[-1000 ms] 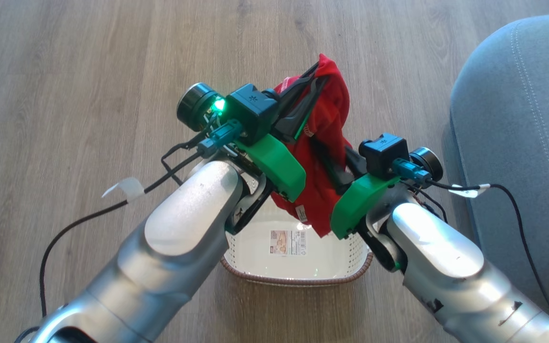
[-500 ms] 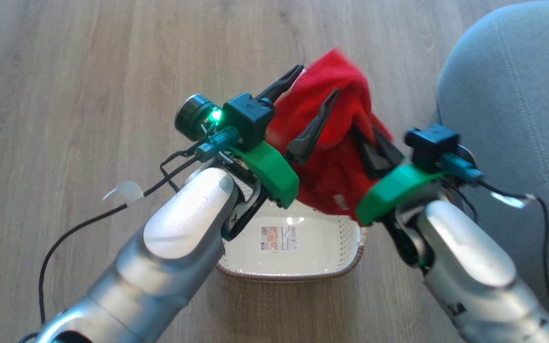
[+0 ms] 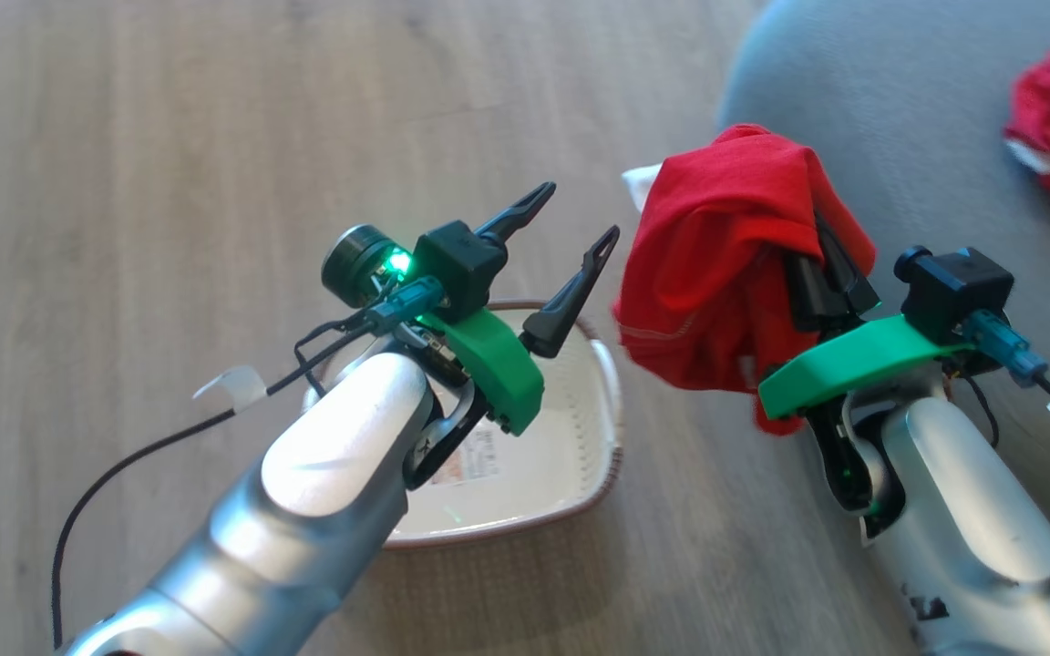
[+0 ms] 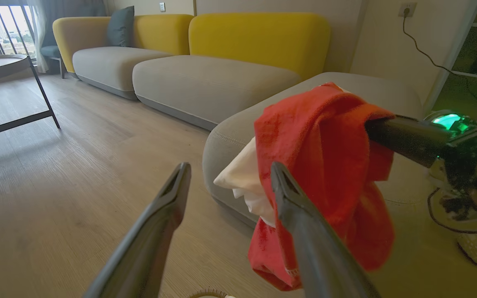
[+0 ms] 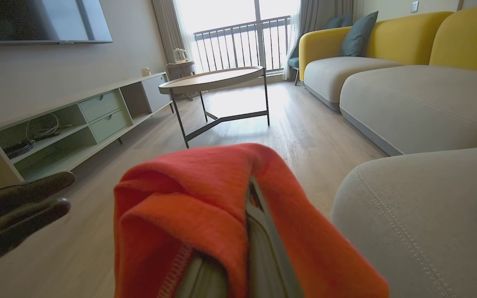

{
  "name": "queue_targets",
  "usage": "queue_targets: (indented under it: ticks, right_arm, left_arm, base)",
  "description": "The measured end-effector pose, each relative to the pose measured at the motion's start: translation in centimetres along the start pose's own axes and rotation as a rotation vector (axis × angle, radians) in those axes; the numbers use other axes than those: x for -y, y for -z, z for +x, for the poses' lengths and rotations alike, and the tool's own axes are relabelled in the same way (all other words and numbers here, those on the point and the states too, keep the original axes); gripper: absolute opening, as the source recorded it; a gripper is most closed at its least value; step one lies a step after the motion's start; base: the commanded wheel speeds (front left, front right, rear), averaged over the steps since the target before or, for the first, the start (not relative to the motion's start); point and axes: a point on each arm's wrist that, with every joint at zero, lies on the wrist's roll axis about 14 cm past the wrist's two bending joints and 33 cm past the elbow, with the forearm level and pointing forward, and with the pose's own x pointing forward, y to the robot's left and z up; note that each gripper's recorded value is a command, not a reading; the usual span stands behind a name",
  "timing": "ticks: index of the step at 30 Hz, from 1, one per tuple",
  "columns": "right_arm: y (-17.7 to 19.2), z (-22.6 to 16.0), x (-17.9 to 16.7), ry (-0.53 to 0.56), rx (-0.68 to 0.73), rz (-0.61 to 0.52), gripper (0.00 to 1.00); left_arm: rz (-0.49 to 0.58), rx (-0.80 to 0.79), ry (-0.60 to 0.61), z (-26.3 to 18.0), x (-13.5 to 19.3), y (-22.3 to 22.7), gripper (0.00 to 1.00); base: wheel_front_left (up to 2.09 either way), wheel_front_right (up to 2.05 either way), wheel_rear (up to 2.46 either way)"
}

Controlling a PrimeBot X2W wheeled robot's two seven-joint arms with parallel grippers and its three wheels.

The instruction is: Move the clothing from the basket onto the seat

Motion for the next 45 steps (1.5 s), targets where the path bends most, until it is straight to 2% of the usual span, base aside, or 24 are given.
queue_targets:
  ticks: [8, 18, 26, 30, 33, 38, 45]
  right_arm:
    - [-2.5, -3.4, 3.6, 0.138, 0.056, -0.026, 0.00]
    - [-6.1, -9.3, 7.9, 0.335, 0.130, -0.077, 0.00]
    - [-6.7, -12.8, 10.2, 0.454, 0.135, -0.113, 0.00]
    - [-7.3, -12.3, 11.1, 0.461, 0.128, -0.181, 0.00]
    - [-9.8, -11.4, 13.1, 0.467, 0.151, -0.292, 0.00]
    - [-14.1, -8.2, 15.5, 0.440, 0.189, -0.491, 0.00]
    - [-17.3, -2.8, 17.7, 0.387, 0.198, -0.719, 0.00]
  left_arm:
    - [-0.035, -0.039, 0.138, 2.0, 4.3, 2.2, 1.00]
    - [-0.073, -0.059, 0.324, 4.0, 10.5, 3.7, 1.00]
    - [-0.096, -0.055, 0.403, 4.8, 12.8, 4.3, 1.00]
    - [-0.113, -0.072, 0.409, 4.7, 12.6, 5.4, 1.00]
    - [-0.124, -0.086, 0.417, 4.4, 12.4, 6.4, 1.00]
    - [-0.136, -0.098, 0.410, 4.4, 10.8, 7.9, 1.00]
    - [-0.154, -0.099, 0.362, 4.6, 7.1, 9.8, 1.00]
  base:
    - [0.00, 0.00, 0.00]
    - [0.00, 0.00, 0.00]
    - [0.00, 0.00, 0.00]
    - [0.00, 0.00, 0.00]
    - [0.00, 0.00, 0.00]
    - [0.00, 0.00, 0.00]
    - [0.00, 0.00, 0.00]
